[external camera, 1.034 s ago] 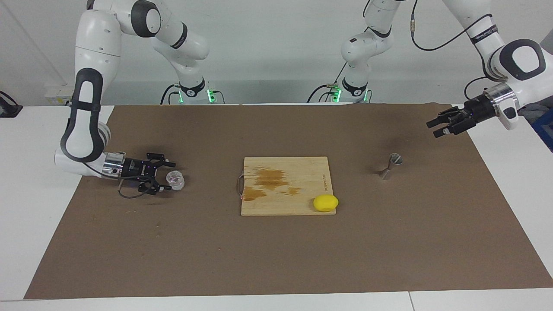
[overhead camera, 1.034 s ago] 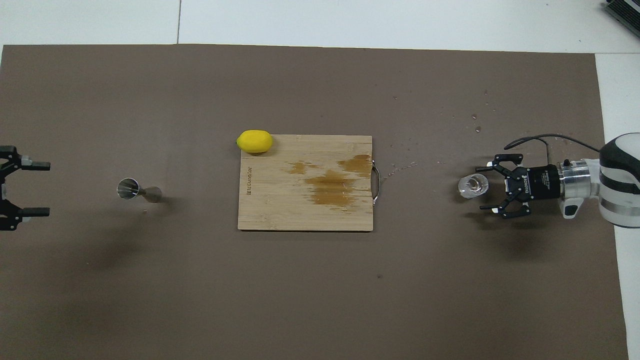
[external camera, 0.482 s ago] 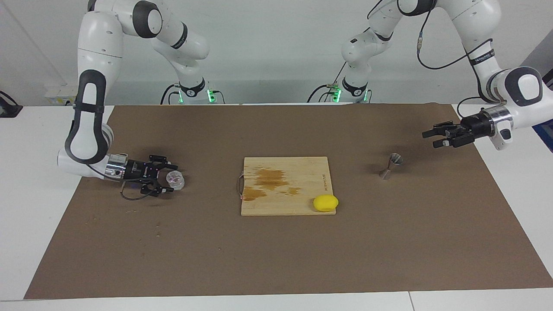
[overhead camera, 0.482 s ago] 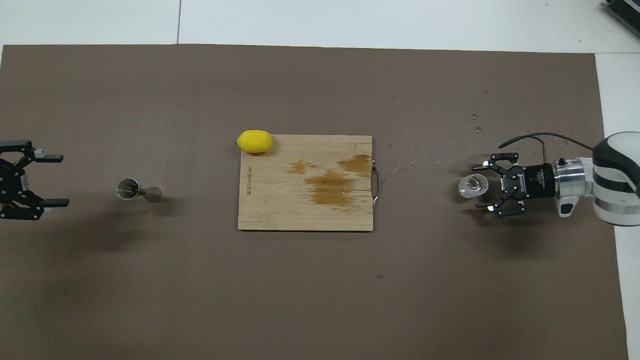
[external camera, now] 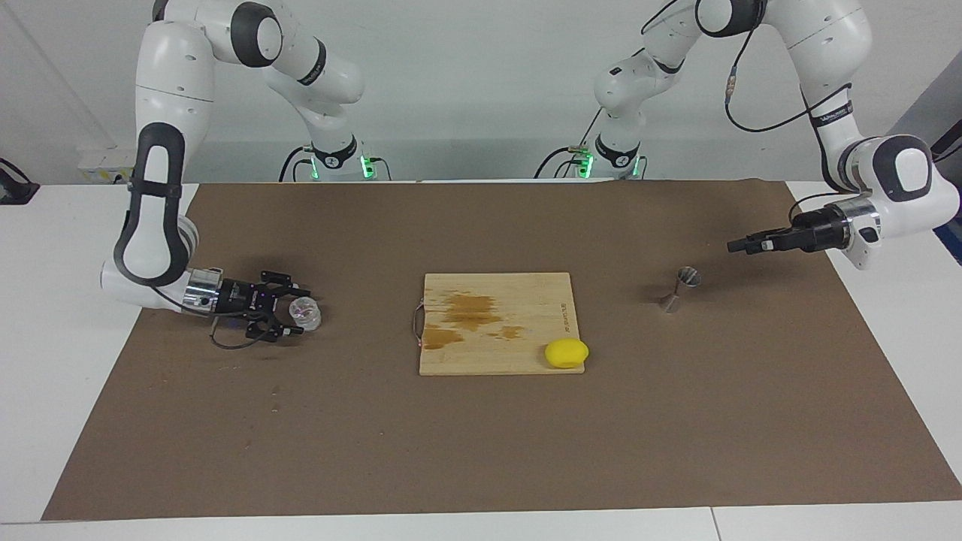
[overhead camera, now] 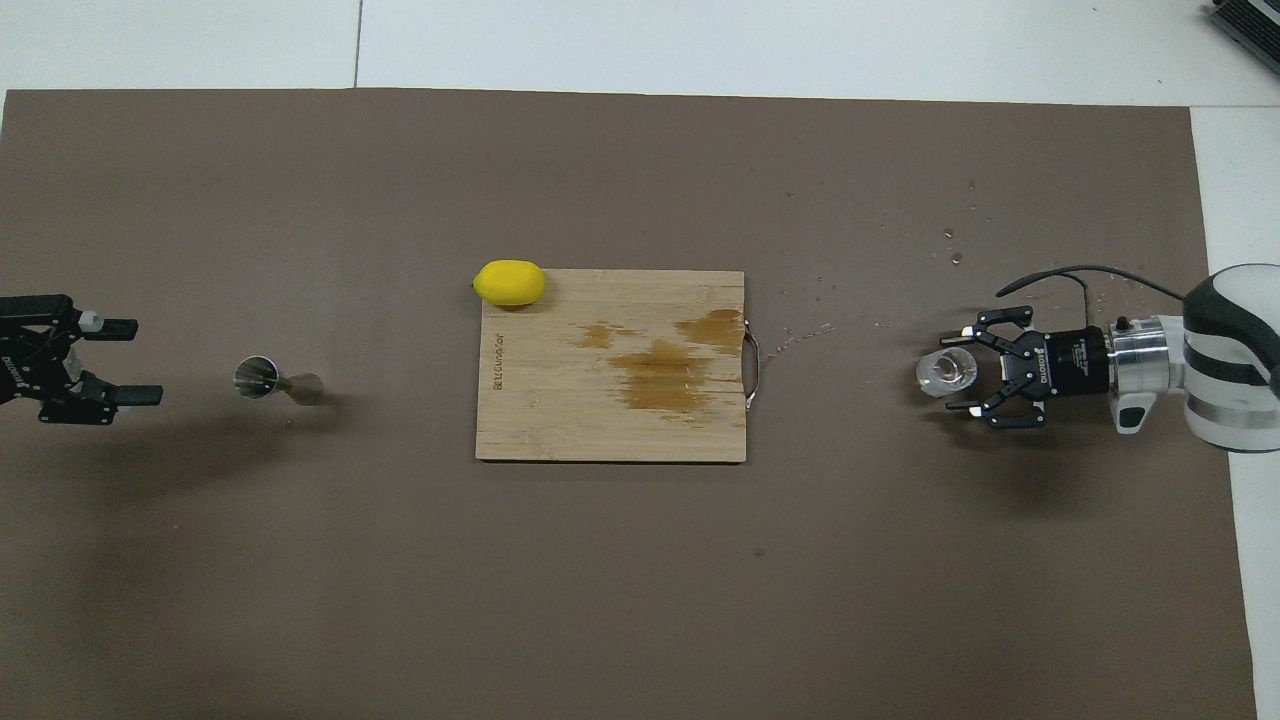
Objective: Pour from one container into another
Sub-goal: 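Lift the glass cup with the right gripper while the left gripper reaches the metal cup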
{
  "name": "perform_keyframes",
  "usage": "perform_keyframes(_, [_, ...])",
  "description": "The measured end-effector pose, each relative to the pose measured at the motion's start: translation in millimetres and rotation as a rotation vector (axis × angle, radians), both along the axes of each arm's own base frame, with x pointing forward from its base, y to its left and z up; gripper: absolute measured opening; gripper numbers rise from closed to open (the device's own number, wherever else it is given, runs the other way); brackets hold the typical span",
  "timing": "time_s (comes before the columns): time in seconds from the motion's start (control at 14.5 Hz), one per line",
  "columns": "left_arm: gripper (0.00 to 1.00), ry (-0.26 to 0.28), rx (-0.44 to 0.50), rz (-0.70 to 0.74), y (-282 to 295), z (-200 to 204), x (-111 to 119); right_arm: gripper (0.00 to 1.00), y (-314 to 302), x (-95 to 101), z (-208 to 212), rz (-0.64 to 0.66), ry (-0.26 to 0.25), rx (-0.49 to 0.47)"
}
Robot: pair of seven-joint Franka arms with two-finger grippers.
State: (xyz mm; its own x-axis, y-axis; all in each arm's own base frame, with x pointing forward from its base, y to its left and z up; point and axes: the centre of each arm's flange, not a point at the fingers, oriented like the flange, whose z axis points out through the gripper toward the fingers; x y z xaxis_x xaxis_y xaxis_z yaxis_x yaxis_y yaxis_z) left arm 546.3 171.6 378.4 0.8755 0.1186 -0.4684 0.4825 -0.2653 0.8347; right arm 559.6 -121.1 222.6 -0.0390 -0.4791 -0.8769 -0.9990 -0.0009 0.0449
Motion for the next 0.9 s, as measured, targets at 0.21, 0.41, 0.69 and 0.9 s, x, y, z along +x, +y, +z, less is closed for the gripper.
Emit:
perform_keyframes(0.21, [1.00, -0.119, -0.075, -0.087, -6, -16, -4, 0.64, 0, 0.2, 0, 0.007, -0.014, 0.000])
perform_keyframes(0.41, [1.00, -0.244, -0.163, -0.139, -4, -35, -3, 0.51, 0, 0.5, 0, 0.015, -0.030, 0.000])
perform_keyframes(0.69, [1.00, -0.531, -0.219, -0.242, 0, -21, 8, 0.51, 1, 2.2, 2, 0.019, -0.037, -0.001])
perform_keyframes(0.9, [1.00, -0.812, -0.227, -0.307, 10, -16, 15, 0.51, 5, 10.2, 12, -0.007, -0.065, 0.021])
